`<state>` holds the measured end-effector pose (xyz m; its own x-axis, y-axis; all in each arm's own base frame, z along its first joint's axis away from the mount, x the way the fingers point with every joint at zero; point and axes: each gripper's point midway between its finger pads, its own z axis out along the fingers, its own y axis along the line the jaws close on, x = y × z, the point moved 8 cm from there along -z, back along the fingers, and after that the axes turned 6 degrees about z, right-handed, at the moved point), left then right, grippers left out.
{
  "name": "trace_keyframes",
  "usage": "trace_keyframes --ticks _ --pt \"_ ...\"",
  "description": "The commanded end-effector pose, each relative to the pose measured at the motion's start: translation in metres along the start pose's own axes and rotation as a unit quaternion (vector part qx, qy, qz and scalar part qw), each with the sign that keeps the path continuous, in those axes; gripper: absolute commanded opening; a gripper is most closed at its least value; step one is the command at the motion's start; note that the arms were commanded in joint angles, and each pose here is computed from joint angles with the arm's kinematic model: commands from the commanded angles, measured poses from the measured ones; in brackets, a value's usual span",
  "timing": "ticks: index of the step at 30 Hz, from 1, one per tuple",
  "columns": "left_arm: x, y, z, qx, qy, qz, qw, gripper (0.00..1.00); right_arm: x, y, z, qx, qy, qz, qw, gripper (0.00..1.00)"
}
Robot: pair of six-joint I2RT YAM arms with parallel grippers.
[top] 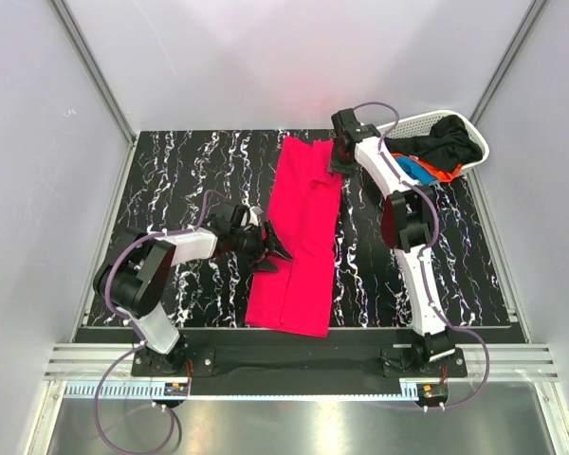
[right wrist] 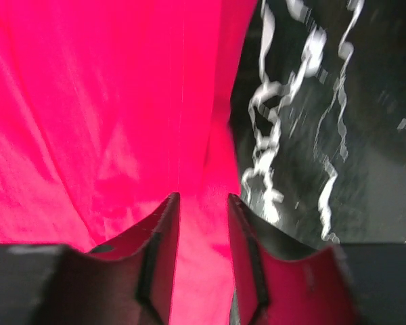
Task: Fold and stack the t-shirts
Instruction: Fold the tshirt
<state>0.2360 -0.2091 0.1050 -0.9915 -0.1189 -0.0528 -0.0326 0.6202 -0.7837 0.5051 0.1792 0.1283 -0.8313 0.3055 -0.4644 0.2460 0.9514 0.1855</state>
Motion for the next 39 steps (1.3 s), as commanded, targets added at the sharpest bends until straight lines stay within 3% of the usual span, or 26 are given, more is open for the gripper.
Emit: trace_keyframes --ticks 1,6,7,11,18,22,26,37,39 --pt "-0.008 -0.008 0.001 0.024 -0.003 0.016 1.000 0.67 -0.033 0.010 -0.014 -0.031 -0.060 -0.003 0.998 0.39" --pt "-0.009 -0.008 0.003 0.025 -0.003 0.018 1.000 0.67 -0.044 0.022 -0.009 -0.063 -0.078 0.011 0.995 0.27" --pt "-0.010 -0.008 0.003 0.026 -0.002 0.017 1.000 0.67 -0.044 0.023 -0.003 -0.067 -0.080 0.014 0.994 0.16" --pt "-0.011 -0.009 0.003 0.028 0.000 0.015 0.999 0.67 -0.044 0.024 0.013 -0.066 -0.081 0.029 0.994 0.01" --pt "-0.008 -0.004 0.002 0.024 0.000 0.009 1.000 0.67 -0.039 -0.009 0.051 -0.039 -0.050 0.056 0.996 0.00" --pt "-0.002 0.003 0.002 0.019 0.007 0.001 1.000 0.67 -0.044 -0.034 0.050 0.004 -0.057 0.060 0.997 0.00" --pt "0.003 0.009 0.003 0.014 0.012 -0.005 1.000 0.67 -0.044 -0.034 0.050 -0.014 -0.048 0.025 0.998 0.01" --pt "-0.001 -0.013 -0.009 0.043 -0.005 0.016 0.999 0.68 -0.054 -0.011 0.038 -0.077 -0.056 0.030 0.995 0.21" --pt "-0.004 -0.020 -0.013 0.048 -0.014 0.019 0.999 0.68 -0.055 0.003 0.023 -0.091 -0.066 0.034 0.993 0.28"
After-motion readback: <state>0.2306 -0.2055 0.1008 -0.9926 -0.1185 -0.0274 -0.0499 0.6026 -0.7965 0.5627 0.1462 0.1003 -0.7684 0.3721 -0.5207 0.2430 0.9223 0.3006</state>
